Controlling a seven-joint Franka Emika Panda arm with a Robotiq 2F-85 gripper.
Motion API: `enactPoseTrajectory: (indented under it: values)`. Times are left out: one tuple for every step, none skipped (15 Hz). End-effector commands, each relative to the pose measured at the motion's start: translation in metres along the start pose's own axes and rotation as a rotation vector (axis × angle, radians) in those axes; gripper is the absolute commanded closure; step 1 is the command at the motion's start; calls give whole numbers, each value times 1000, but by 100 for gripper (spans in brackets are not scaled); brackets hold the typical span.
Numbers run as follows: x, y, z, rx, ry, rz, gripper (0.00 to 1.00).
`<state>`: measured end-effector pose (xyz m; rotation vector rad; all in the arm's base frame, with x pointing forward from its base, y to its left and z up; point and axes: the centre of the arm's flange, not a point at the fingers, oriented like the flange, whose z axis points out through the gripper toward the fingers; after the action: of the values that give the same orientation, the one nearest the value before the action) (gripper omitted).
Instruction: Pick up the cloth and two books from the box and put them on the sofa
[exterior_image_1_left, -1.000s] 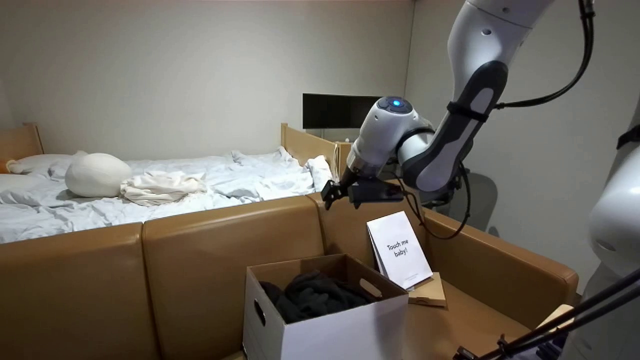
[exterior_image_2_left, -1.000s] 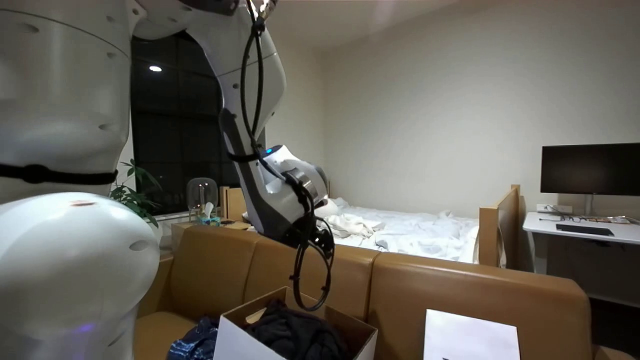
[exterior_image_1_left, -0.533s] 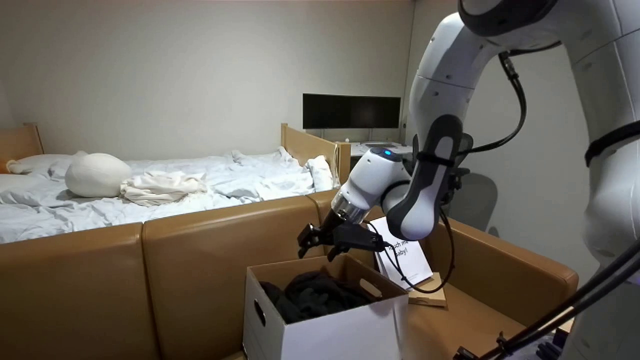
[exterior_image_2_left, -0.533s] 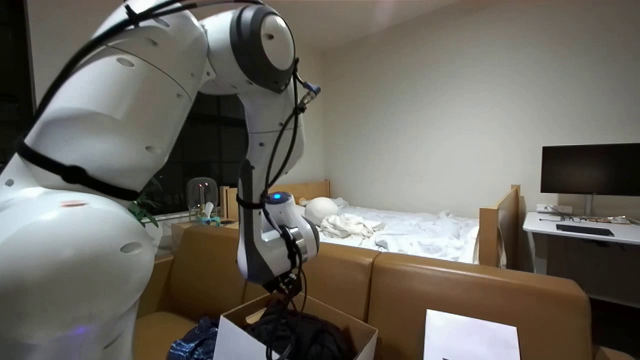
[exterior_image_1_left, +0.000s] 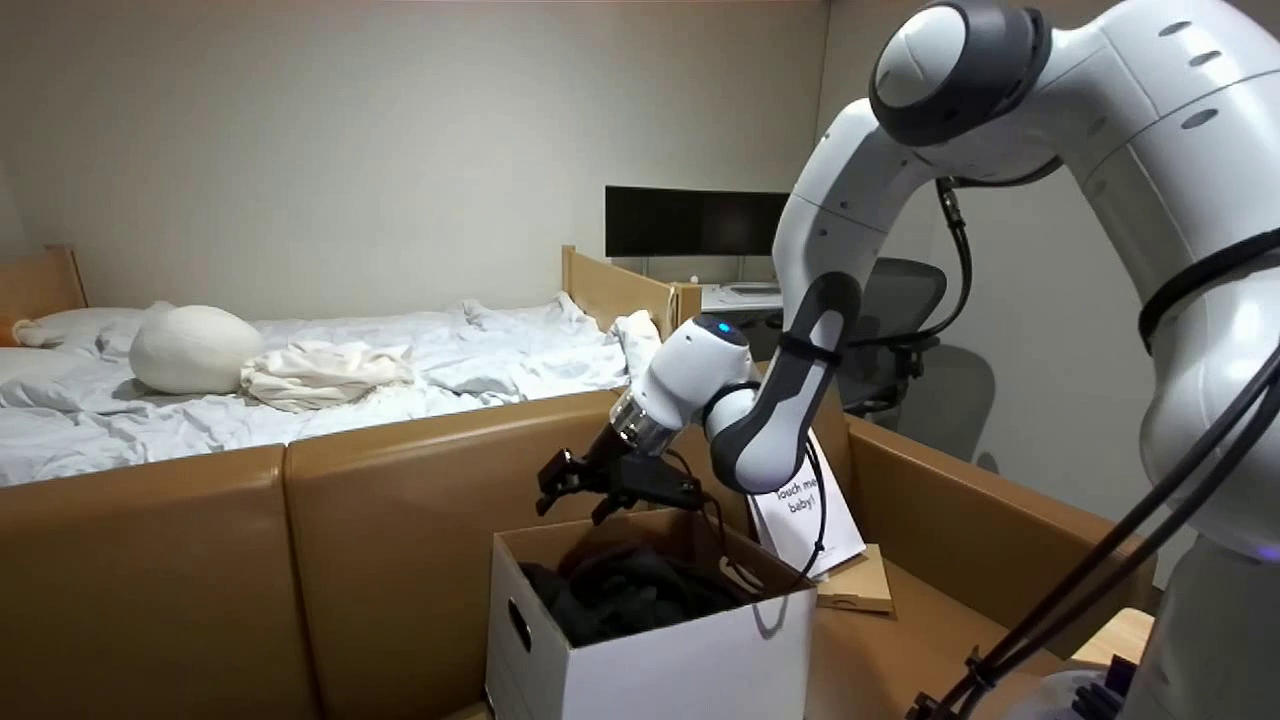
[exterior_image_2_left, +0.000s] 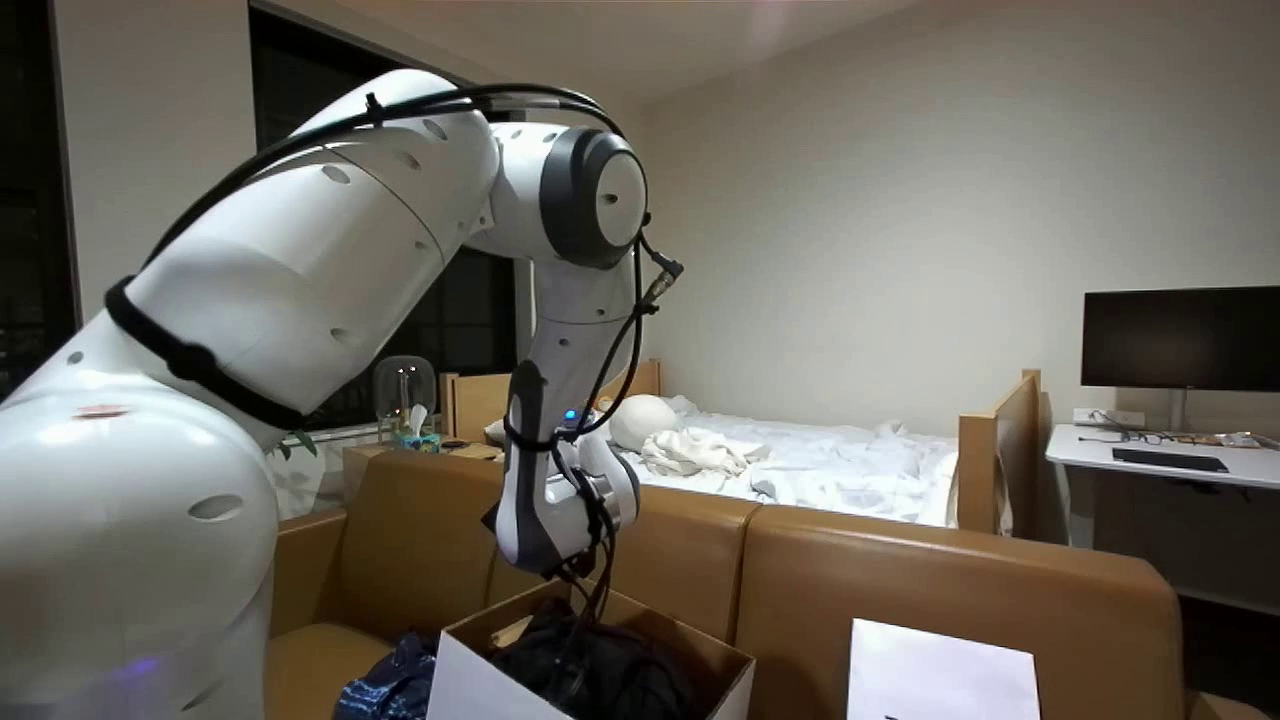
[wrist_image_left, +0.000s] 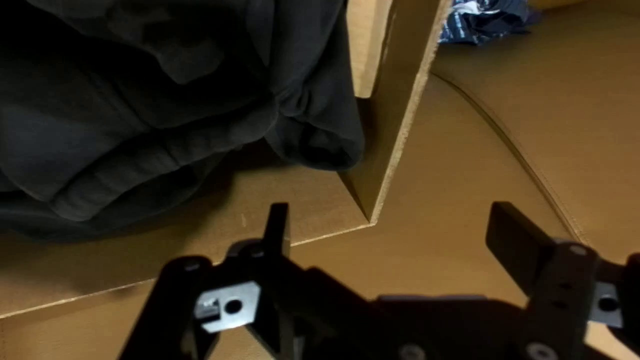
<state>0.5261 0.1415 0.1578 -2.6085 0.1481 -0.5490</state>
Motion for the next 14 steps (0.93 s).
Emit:
enactPoseTrajectory:
  values:
    - [-5,28,28,-82,-85,-80,0]
    - [-15,35,36,-117,-122,-112,0]
    - [-26,41,42,-139,-171,-139,0]
    - [-36,46,47,-166,-217,-170,0]
    - [-48,51,53,-185,-256,-191,0]
    - [-59,55,59,-196,-281,-208,0]
    - [-69,60,64,-218,-289,-250,0]
    - [-74,65,66,-237,-292,-294,0]
    - [-73,70,67,-243,-287,-310,0]
    - [-70,74,68,-256,-274,-341,0]
    - [-67,76,68,-263,-245,-343,0]
    - [-62,78,68,-268,-219,-356,5]
    - [-58,82,67,-261,-206,-346,26]
    - [-55,85,68,-269,-204,-346,29]
